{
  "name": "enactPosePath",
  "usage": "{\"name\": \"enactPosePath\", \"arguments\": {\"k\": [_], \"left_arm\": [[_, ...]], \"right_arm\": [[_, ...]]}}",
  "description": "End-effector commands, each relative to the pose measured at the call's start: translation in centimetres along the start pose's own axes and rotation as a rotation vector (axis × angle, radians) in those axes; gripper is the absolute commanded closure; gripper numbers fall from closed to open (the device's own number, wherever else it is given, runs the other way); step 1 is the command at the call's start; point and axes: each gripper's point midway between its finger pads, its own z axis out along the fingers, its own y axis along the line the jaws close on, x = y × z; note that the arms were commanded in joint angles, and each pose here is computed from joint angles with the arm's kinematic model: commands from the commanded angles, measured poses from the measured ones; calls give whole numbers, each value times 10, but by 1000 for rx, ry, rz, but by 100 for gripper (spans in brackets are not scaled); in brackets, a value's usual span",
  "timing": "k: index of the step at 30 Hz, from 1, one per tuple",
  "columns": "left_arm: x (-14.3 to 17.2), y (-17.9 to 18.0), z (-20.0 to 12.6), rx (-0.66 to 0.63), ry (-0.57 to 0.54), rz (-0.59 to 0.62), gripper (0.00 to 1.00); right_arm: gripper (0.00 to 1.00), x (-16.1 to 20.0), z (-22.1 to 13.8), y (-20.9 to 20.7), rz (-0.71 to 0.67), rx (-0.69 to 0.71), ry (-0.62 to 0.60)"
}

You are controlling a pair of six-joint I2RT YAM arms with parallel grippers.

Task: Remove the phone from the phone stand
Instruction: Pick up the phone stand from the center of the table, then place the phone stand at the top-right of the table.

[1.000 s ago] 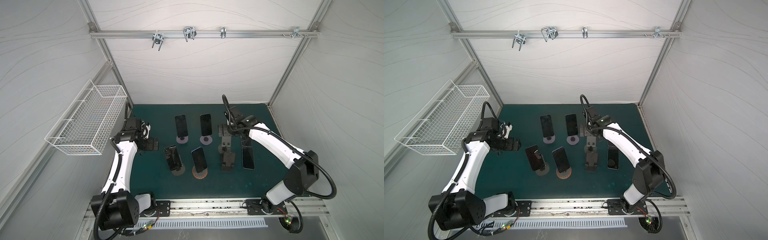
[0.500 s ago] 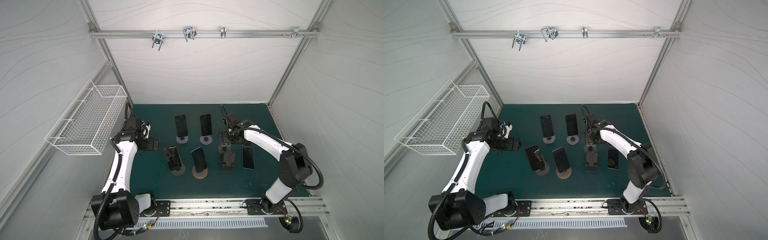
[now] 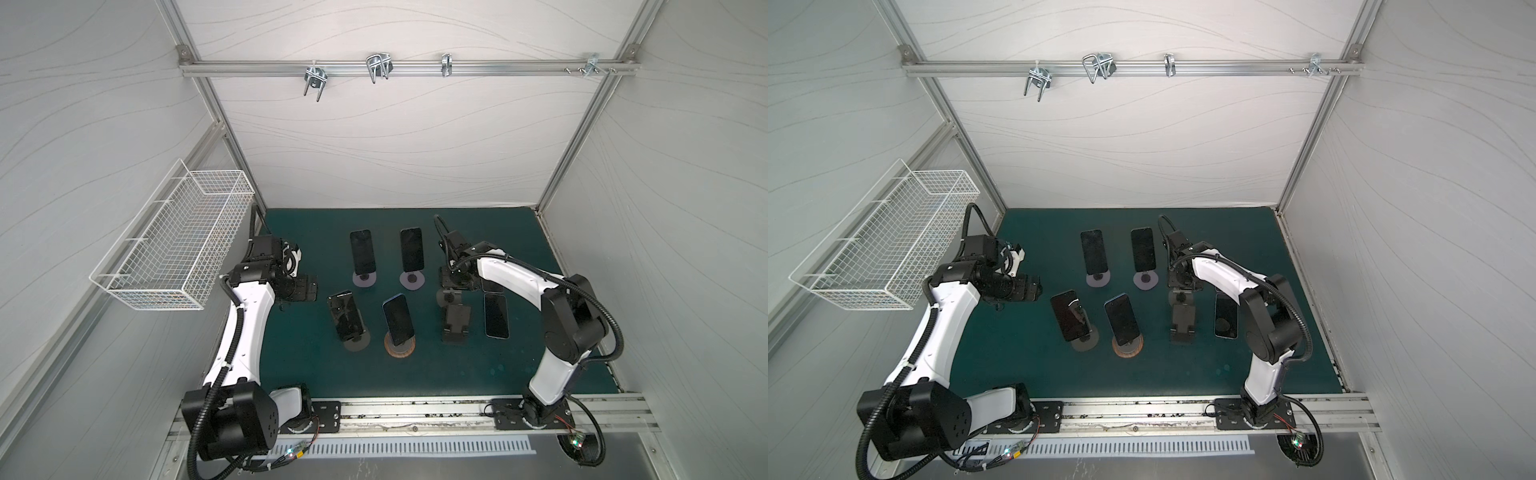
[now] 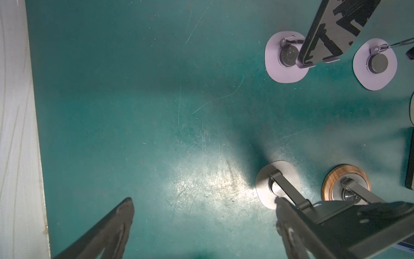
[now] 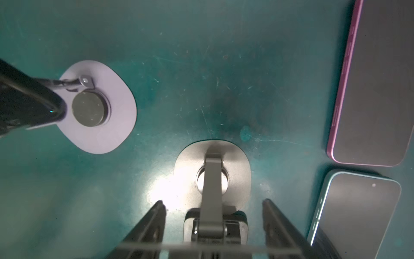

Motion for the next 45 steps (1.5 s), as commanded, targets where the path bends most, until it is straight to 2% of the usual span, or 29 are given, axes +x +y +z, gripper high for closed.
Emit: {"name": "enactPosePath", "arguments": {"k": [1,11,18,25,32,36,45], "left_arm": [[-1,-3,-1,13,-7,17,0],[-1,-2,0,12,-4,18,0],[-1,-1,-1,4,1,23,0],[-1,0,0,3,7,20,0],[0,0,1,2,12,20,0],[1,0,2,2,17,20,0],[1,1,5,-1,22,18,0]], "right_arm": [[41,-7,-11,0,-1,10,-28],[44,-40,-46,-12,-6,-6,-91],[44,-90,-55,-45,34,-11,-139],[44,-154,-55,-99,98,40,-212],[44,-202,-33,-138,132,62,-235],[43,-218,-19,-150,137,69,-229],[43,-217,28,-161,155,63,-167]]}}
